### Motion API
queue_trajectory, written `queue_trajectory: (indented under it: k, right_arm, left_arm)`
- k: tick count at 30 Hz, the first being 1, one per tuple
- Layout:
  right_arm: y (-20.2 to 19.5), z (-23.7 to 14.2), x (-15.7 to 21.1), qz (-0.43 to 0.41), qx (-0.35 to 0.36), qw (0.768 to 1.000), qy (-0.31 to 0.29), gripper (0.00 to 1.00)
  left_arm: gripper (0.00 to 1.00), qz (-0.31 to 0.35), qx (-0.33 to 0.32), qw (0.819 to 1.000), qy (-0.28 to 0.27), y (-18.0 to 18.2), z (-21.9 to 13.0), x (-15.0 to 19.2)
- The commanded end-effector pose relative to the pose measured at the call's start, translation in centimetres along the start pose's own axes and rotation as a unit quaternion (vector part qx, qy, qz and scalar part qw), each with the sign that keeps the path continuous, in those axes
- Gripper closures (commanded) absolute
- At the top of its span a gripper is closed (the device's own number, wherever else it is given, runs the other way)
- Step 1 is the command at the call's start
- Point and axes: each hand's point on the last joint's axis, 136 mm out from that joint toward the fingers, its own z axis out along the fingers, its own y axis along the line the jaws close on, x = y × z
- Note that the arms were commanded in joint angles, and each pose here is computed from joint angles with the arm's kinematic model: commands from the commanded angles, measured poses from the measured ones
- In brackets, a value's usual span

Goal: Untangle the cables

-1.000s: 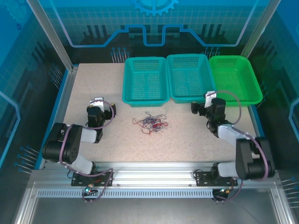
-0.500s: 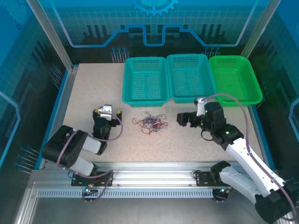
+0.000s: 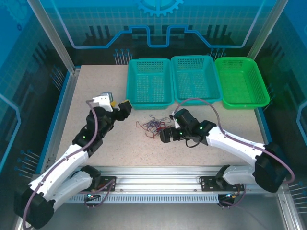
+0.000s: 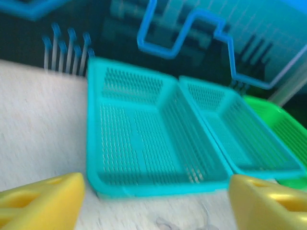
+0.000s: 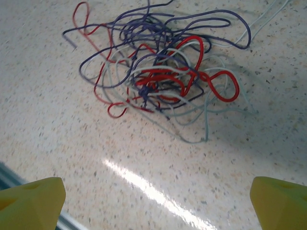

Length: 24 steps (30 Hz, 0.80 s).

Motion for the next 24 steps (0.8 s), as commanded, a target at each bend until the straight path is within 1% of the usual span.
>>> queue_trajectory:
  k: [1, 3, 4, 6, 9, 12, 14, 17, 20, 24]
  right_arm:
    - [1.2, 1.3, -2.0, 0.031, -0.012, 0.999, -0.025, 0.00]
    - [1.4, 2.2, -2.0, 0.035, -0.009, 0.999, -0.015, 0.00]
    - [1.2, 2.6, -1.7, 0.034, -0.004, 0.999, -0.008, 0.00]
    - [1.7, 2.6, -2.5, 0.032, -0.001, 0.999, -0.013, 0.00]
    - [1.7, 2.8, -2.5, 0.035, 0.005, 0.999, -0.011, 0.00]
    - [1.6, 3.3, -2.6, 0.033, 0.009, 0.999, -0.008, 0.00]
    - [1.8, 3.6, -2.7, 0.029, 0.012, 0.999, -0.006, 0.00]
    - [2.1, 4.2, -2.9, 0.025, 0.015, 1.000, -0.003, 0.00]
    - [2.3, 4.7, -3.0, 0.018, 0.028, 0.999, -0.009, 0.00]
    - [1.7, 5.7, -2.8, 0.020, 0.050, 0.999, -0.008, 0.00]
  left_arm:
    - [0.33, -0.153, -0.096, 0.959, 0.217, 2.2, -1.1, 9.6]
    - [0.36, -0.171, -0.107, 0.948, 0.245, 1.5, -0.7, 11.4]
    - [0.38, -0.185, -0.108, 0.945, 0.248, 1.1, -0.4, 12.0]
    - [0.41, -0.229, -0.102, 0.934, 0.255, 0.5, 0.8, 13.3]
    - [0.41, -0.263, -0.100, 0.921, 0.270, 0.0, 2.5, 14.7]
    - [0.40, -0.278, -0.084, 0.913, 0.286, -0.8, 4.1, 15.9]
    - [0.40, -0.274, -0.076, 0.913, 0.293, -1.2, 4.8, 16.4]
    - [0.41, -0.265, -0.091, 0.914, 0.292, -0.5, 5.7, 17.1]
    - [0.47, -0.260, -0.090, 0.917, 0.290, -0.5, 7.0, 17.7]
    - [0.61, -0.273, -0.076, 0.920, 0.271, -0.3, 8.8, 18.3]
